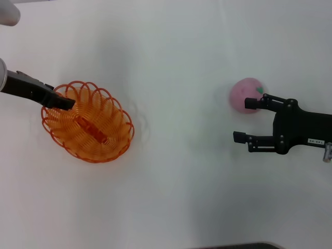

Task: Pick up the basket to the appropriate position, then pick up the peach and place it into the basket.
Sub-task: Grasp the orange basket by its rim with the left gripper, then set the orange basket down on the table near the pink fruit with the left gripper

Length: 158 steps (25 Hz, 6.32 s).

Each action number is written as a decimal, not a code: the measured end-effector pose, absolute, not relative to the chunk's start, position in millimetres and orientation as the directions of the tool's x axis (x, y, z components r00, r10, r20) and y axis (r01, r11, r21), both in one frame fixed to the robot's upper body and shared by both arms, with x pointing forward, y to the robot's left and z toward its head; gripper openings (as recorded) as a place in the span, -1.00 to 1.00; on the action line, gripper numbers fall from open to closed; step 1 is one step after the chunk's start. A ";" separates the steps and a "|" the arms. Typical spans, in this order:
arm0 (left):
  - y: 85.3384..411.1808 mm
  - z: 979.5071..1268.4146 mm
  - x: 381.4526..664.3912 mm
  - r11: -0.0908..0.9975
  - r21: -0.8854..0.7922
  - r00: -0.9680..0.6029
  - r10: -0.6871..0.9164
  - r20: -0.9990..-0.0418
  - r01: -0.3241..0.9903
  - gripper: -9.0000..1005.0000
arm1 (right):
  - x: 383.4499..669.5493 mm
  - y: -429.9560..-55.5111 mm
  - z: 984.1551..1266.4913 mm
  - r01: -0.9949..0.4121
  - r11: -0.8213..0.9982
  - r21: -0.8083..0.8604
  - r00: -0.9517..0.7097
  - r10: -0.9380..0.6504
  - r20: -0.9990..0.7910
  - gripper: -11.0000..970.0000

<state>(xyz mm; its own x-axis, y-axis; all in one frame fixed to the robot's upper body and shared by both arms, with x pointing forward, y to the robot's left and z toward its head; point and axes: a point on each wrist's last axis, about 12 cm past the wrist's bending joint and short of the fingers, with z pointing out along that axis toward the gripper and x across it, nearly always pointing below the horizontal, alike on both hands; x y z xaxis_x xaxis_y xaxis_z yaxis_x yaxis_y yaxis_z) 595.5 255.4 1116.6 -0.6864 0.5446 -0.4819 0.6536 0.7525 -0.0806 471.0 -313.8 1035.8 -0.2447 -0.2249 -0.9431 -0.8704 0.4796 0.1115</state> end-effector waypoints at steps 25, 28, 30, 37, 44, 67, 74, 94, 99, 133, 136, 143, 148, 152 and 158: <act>251.8 1114.3 595.2 0.761 -0.071 -0.696 0.547 -0.466 0.645 -0.77 | 472.1 -314.1 1036.7 -0.869 0.483 0.108 -0.241 -0.222 -0.945 0.92; 252.9 1114.7 594.7 0.779 -0.092 -0.720 0.519 -0.462 0.621 -0.77 | 472.0 -314.0 1036.7 -0.869 0.483 0.108 -0.240 -0.222 -0.945 0.92; 255.4 1115.1 593.5 0.792 -0.120 -0.742 0.491 -0.457 0.598 -0.77 | 471.8 -313.8 1036.5 -0.869 0.483 0.107 -0.239 -0.221 -0.945 0.92; 271.0 1129.0 589.9 0.821 -0.267 -0.826 0.369 -0.427 0.505 -0.78 | 472.8 -313.2 1037.0 -0.870 0.482 0.105 -0.237 -0.221 -0.946 0.92; 286.4 1134.0 583.0 0.821 -0.386 -0.881 0.268 -0.391 0.421 -0.86 | 473.5 -312.3 1037.1 -0.871 0.480 0.102 -0.233 -0.223 -0.947 0.92; 304.6 1108.3 547.2 0.768 -0.613 -0.942 -0.037 -0.333 0.186 -0.89 | 476.3 -310.9 1036.8 -0.869 0.485 0.097 -0.233 -0.228 -0.945 0.93; 308.5 1099.6 534.9 0.722 -0.678 -0.935 -0.132 -0.328 0.136 -0.89 | 476.9 -311.2 1036.1 -0.867 0.491 0.092 -0.232 -0.233 -0.944 0.93; 306.6 1080.8 527.2 0.693 -0.716 -0.922 -0.221 -0.319 0.082 -0.90 | 477.7 -310.6 1036.0 -0.865 0.493 0.089 -0.230 -0.234 -0.945 0.93; 303.2 1073.1 526.8 0.701 -0.709 -0.922 -0.226 -0.315 0.070 -0.90 | 478.0 -311.5 1036.0 -0.861 0.501 0.089 -0.231 -0.229 -0.946 0.93; 282.4 1061.5 520.1 0.682 -0.721 -0.931 -0.171 -0.321 0.123 -0.90 | 478.2 -311.5 1034.6 -0.855 0.510 0.091 -0.237 -0.229 -0.944 0.93; 282.6 1060.6 518.3 0.681 -0.721 -0.931 -0.168 -0.324 0.128 -0.90 | 478.2 -311.3 1034.3 -0.855 0.511 0.092 -0.238 -0.229 -0.944 0.93; 279.8 1059.1 514.4 0.664 -0.730 -0.926 -0.156 -0.342 0.158 -0.90 | 478.5 -311.0 1034.3 -0.855 0.511 0.092 -0.238 -0.229 -0.944 0.93; 281.2 1058.1 515.0 0.670 -0.729 -0.924 -0.177 -0.338 0.138 -0.90 | 480.1 -310.4 1035.2 -0.857 0.509 0.088 -0.234 -0.230 -0.945 0.93; 283.0 1057.1 515.0 0.674 -0.731 -0.925 -0.200 -0.322 0.108 -0.90 | 480.8 -310.1 1035.6 -0.857 0.507 0.087 -0.232 -0.231 -0.945 0.93; 286.2 1056.1 514.5 0.679 -0.729 -0.922 -0.227 -0.313 0.080 -0.90 | 481.0 -310.0 1035.8 -0.858 0.507 0.086 -0.231 -0.231 -0.945 0.93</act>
